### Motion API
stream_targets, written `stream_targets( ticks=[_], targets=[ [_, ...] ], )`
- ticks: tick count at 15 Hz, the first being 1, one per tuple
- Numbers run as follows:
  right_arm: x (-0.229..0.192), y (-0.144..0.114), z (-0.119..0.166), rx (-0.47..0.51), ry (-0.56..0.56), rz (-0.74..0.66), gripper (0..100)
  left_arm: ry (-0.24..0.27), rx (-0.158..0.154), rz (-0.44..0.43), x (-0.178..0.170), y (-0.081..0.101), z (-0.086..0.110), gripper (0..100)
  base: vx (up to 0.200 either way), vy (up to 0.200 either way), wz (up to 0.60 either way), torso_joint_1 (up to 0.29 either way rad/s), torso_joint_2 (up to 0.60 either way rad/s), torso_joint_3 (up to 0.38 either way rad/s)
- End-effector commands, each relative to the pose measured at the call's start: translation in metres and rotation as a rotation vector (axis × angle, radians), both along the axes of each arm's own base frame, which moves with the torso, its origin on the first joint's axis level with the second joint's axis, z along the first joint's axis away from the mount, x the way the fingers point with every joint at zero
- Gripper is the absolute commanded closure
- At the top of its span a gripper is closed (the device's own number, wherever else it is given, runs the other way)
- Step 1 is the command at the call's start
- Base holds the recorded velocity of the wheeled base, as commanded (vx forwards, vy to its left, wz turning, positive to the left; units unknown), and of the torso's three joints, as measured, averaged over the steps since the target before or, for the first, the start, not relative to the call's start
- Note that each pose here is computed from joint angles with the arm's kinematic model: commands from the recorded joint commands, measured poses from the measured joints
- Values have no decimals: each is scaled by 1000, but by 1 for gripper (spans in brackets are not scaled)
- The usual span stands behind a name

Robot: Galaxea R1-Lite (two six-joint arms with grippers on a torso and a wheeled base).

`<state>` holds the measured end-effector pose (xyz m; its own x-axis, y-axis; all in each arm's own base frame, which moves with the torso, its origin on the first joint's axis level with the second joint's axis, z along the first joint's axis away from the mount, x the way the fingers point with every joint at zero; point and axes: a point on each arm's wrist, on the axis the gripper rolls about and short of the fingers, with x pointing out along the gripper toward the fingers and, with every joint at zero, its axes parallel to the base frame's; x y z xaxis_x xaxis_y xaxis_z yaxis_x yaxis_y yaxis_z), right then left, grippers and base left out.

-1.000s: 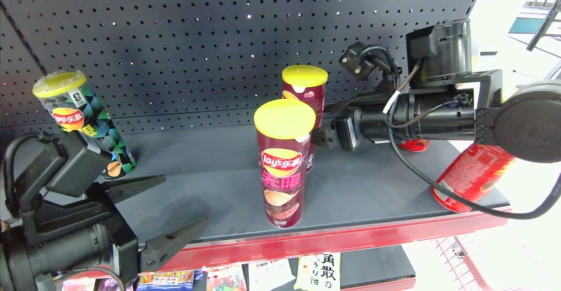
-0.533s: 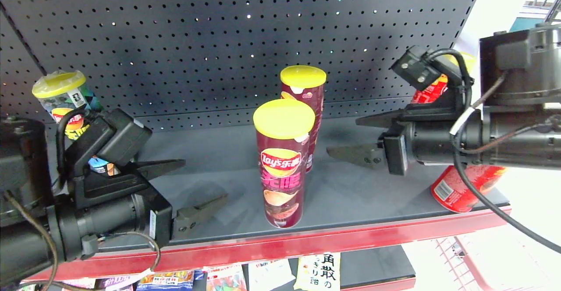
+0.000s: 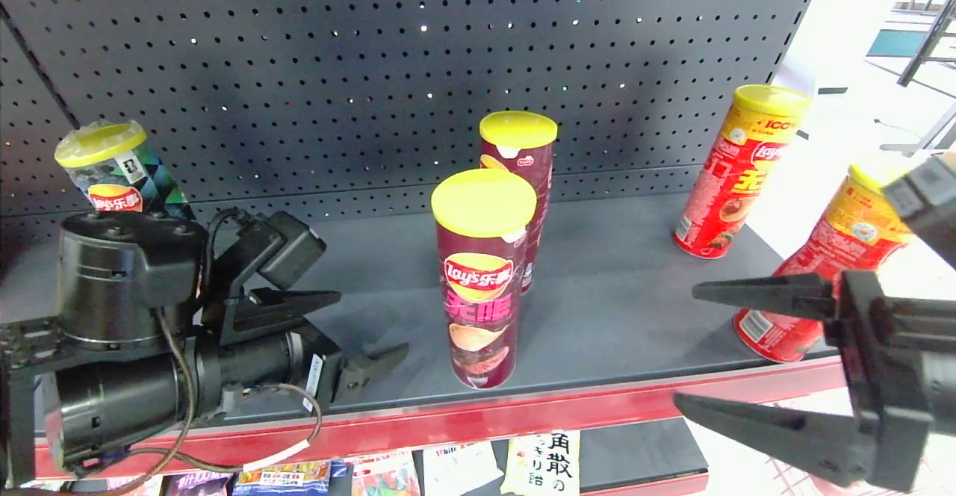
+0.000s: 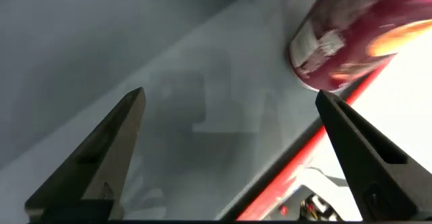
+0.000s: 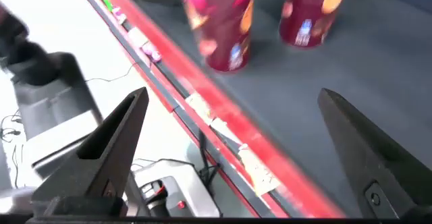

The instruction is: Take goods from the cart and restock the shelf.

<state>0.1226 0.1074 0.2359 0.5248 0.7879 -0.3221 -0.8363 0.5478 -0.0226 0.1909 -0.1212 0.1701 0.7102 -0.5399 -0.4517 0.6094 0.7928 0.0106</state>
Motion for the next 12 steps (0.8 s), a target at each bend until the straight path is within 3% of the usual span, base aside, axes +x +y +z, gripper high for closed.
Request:
stream_targets(
  ticks=[1, 2, 3, 4, 7, 12],
  targets=[
    [-43, -36, 2, 86, -85, -13, 0, 37, 23, 0, 9, -5, -11, 0, 0, 0, 0, 0, 0, 0],
    [-55, -51, 3, 119, -84, -107, 0, 28, 17, 0, 16, -10, -15, 0, 0, 0, 0, 0, 0, 0],
    [-57, -53, 3, 124, -85, -116, 0, 27, 16, 0, 17, -10, -15, 0, 0, 0, 0, 0, 0, 0],
    [-71, -70, 3, 167, -60, -233, 0, 12, 8, 0, 24, -15, -15, 0, 0, 0, 0, 0, 0, 0],
    [-73, -84, 0, 204, -21, -441, 0, 19, 11, -7, 29, -20, -18, 0, 0, 0, 0, 0, 0, 0],
    [-75, -87, 10, 257, -30, -490, 0, 32, 34, -17, 37, -26, -25, 0, 0, 0, 0, 0, 0, 0]
  ],
)
